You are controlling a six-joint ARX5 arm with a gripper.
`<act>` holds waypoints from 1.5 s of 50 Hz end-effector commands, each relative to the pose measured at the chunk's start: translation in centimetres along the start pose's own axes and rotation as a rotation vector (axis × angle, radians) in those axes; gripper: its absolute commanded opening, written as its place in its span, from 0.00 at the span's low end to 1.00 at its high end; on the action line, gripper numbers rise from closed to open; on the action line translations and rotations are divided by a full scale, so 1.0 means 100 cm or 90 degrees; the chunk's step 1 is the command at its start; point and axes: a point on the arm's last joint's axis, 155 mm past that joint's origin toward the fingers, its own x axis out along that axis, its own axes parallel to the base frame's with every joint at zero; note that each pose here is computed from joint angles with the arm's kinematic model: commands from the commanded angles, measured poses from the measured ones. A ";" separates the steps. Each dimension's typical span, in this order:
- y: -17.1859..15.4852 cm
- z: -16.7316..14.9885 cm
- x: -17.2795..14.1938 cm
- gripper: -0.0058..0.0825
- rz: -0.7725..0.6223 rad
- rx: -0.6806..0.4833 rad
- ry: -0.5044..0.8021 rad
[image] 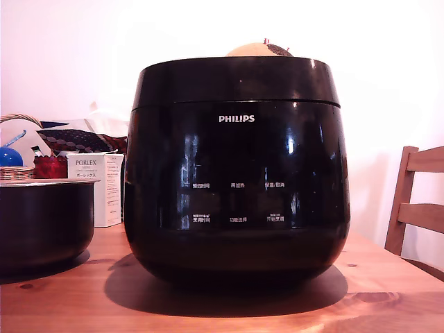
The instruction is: Open the rice cooker by pressing the large metal button on the top of its lid with medium force
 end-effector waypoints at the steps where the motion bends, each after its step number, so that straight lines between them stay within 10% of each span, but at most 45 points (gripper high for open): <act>1: -0.009 0.008 0.008 0.04 -0.022 0.005 -0.006; 43: -0.057 -0.063 0.136 0.04 -0.120 0.105 0.245; 75: -0.039 -0.091 0.153 0.04 -0.078 0.161 0.350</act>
